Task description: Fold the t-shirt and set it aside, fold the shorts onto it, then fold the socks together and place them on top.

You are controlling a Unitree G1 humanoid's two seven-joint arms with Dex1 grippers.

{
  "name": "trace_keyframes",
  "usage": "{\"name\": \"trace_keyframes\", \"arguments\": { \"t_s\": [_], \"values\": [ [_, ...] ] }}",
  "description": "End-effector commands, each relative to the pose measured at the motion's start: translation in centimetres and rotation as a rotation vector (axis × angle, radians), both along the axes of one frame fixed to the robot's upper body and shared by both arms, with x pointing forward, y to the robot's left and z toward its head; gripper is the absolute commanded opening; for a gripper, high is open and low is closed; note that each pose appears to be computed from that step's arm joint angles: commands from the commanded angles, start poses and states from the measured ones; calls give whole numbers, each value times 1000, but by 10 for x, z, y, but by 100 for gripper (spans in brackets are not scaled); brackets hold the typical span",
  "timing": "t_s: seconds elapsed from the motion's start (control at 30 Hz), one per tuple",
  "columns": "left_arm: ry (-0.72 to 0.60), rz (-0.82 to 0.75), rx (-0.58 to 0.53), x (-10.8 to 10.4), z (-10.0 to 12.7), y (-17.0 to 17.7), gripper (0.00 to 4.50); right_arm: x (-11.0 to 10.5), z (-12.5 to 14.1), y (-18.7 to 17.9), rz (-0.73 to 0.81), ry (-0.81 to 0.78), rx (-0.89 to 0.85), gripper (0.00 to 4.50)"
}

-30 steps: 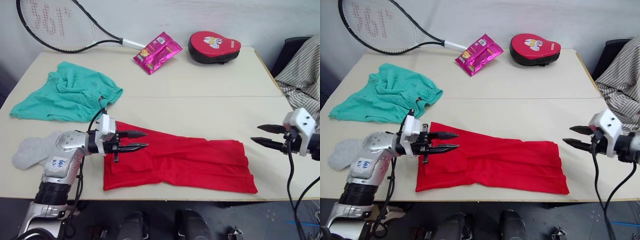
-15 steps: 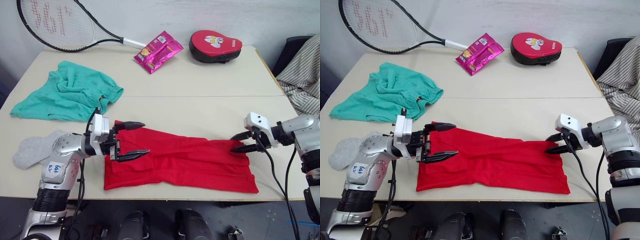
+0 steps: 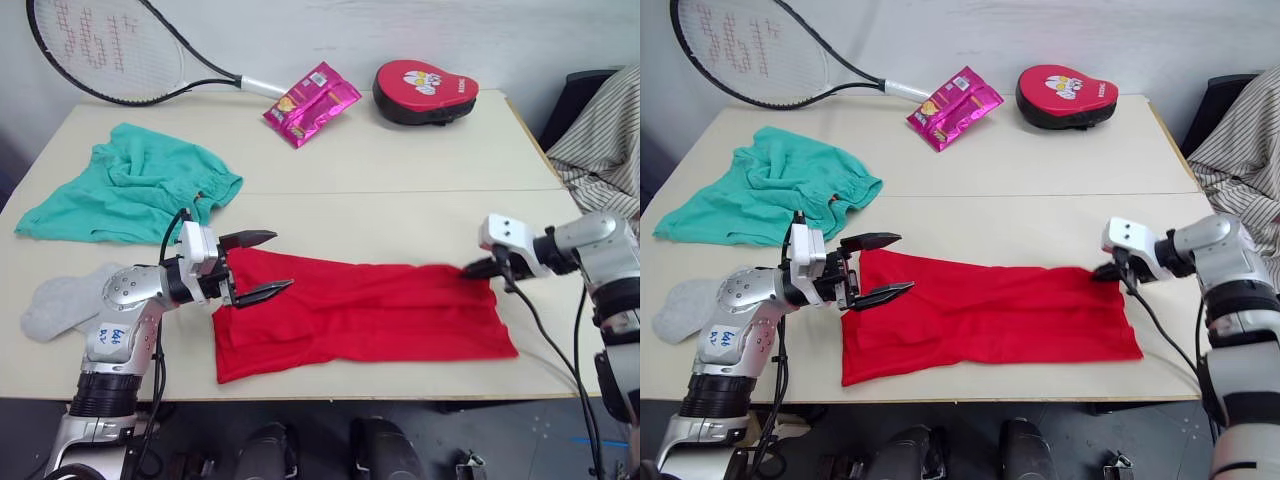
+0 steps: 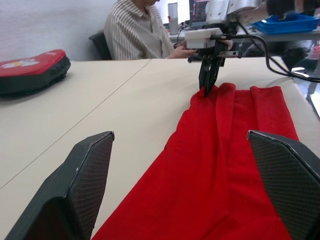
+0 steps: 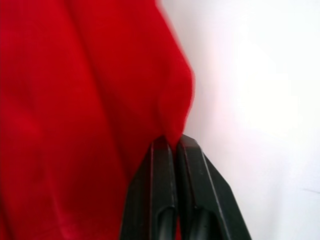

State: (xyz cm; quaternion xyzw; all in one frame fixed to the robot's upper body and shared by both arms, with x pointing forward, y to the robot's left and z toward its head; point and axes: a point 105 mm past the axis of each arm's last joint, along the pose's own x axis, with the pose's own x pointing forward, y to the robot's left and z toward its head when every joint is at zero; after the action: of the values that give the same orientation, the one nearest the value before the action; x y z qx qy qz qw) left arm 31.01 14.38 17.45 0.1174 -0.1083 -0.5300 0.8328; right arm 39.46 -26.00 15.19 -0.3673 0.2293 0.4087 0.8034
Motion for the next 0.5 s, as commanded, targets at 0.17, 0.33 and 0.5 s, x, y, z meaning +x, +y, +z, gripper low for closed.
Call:
{"name": "trace_keyframes", "arguments": {
  "t_s": [0.17,0.33,0.5],
  "values": [
    [-87,260,-14,35,9,16,450,48,33,-10,-265,-412,-105,1],
    [-78,298,-13,43,5,14,450,49,27,-13,-322,-422,-48,1],
    [-33,303,6,56,2,13,450,32,40,-42,-376,-382,86,104]
  ]
}}
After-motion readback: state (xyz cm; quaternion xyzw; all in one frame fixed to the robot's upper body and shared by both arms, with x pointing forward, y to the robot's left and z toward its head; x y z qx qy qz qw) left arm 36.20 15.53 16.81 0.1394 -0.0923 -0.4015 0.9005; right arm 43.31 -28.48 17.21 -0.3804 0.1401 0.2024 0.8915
